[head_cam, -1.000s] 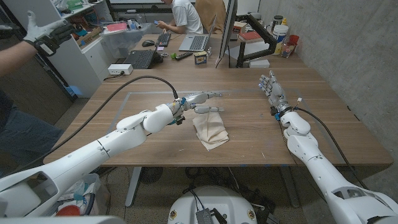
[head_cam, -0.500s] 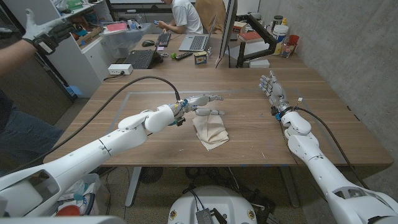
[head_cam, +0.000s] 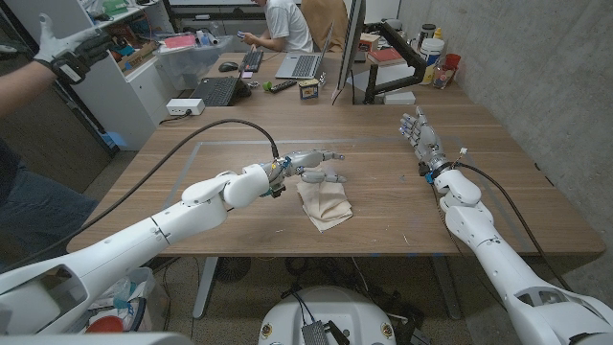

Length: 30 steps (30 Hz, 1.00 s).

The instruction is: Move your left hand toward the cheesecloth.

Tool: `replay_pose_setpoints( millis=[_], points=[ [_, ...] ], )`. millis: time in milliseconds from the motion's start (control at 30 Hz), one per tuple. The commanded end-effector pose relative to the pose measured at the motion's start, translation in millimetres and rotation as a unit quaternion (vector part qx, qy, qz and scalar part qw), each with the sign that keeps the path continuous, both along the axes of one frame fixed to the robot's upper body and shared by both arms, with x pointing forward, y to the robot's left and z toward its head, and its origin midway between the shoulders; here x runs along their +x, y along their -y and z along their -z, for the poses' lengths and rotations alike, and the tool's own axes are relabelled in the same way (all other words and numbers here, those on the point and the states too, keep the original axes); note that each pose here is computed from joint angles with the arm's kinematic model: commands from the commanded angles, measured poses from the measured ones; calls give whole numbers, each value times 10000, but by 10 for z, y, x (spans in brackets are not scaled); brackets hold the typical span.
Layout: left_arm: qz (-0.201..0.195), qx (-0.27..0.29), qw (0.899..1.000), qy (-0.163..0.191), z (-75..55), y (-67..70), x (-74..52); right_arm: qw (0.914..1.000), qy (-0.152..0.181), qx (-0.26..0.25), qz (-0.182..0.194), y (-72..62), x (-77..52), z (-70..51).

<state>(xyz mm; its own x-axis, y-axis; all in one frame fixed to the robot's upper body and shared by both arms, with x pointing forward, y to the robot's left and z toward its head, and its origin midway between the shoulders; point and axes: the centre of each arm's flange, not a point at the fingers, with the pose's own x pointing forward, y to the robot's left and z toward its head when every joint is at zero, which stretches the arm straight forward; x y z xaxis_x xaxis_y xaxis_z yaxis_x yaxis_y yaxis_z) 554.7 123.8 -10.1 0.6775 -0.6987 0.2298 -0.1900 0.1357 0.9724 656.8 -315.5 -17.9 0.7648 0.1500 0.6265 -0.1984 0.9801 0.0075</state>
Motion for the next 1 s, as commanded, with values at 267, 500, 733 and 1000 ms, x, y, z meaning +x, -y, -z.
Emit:
replay_pose_setpoints(
  millis=[267, 500, 733, 1000],
  points=[
    [-69, 50, 9999, -57, 58, 25, -43, 10000, 8, -4, -40, 38, -6, 2],
    [-84, 75, 9999, -96, 82, 20, -35, 10000, -5, 9, -37, 39, 3, 17],
    [-103, 113, 9998, -137, 105, 1, -21, 10000, -4, 22, -46, 23, 18, 14],
    [-118, 164, 9996, -173, 101, -12, 3, 10000, 16, 30, -65, -6, 30, 7]
  ],
)
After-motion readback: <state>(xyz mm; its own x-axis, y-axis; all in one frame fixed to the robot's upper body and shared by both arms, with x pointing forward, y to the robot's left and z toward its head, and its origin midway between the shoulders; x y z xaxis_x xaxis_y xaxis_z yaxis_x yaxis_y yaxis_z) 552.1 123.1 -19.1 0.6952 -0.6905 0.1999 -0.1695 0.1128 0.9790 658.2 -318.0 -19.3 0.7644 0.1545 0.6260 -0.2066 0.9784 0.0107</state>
